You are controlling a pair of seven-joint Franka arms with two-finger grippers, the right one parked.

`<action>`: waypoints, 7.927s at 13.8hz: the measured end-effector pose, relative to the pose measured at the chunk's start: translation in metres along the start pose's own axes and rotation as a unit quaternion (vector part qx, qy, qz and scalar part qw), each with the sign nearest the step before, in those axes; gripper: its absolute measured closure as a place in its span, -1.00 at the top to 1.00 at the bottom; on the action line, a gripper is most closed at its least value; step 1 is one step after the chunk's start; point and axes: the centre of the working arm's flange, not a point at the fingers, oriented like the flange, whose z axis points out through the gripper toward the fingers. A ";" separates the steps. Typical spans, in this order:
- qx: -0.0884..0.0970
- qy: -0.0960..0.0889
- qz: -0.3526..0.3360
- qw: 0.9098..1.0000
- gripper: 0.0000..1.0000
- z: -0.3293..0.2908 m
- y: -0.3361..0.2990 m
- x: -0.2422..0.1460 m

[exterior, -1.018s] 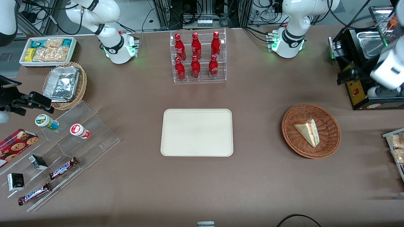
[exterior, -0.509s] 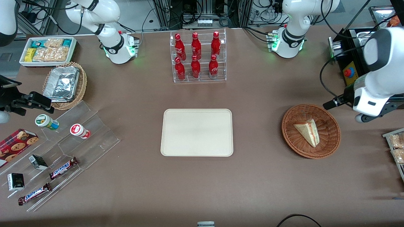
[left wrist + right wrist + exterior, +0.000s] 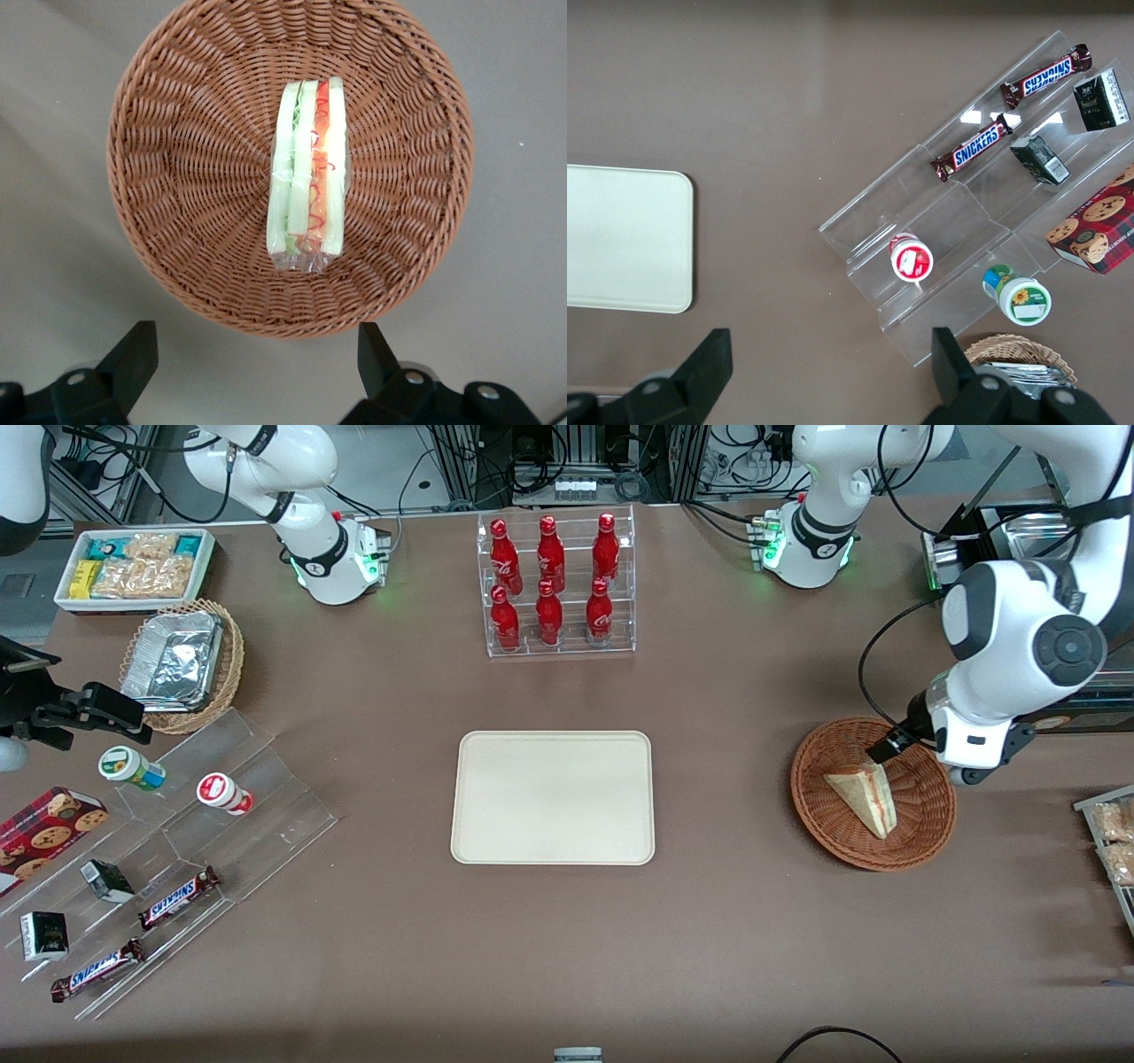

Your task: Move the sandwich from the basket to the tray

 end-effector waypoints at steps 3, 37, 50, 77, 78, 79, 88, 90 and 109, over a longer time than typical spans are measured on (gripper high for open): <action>-0.006 0.008 -0.004 1.000 1.00 0.013 0.000 0.000; 0.007 0.014 0.003 1.000 -0.52 0.023 0.017 0.014; 0.036 0.002 0.101 0.994 -0.52 -0.155 0.108 -0.088; 0.000 0.038 0.236 0.971 -0.51 0.024 0.375 -0.289; -0.002 0.041 0.237 0.971 -0.51 0.036 0.378 -0.290; -0.002 0.042 0.238 0.970 -0.51 0.046 0.381 -0.289; 0.010 0.055 0.259 0.964 -0.33 0.111 0.393 -0.298; 0.010 0.058 0.259 0.964 0.05 0.109 0.394 -0.297; 0.052 0.060 0.200 0.977 1.00 -0.119 0.317 -0.294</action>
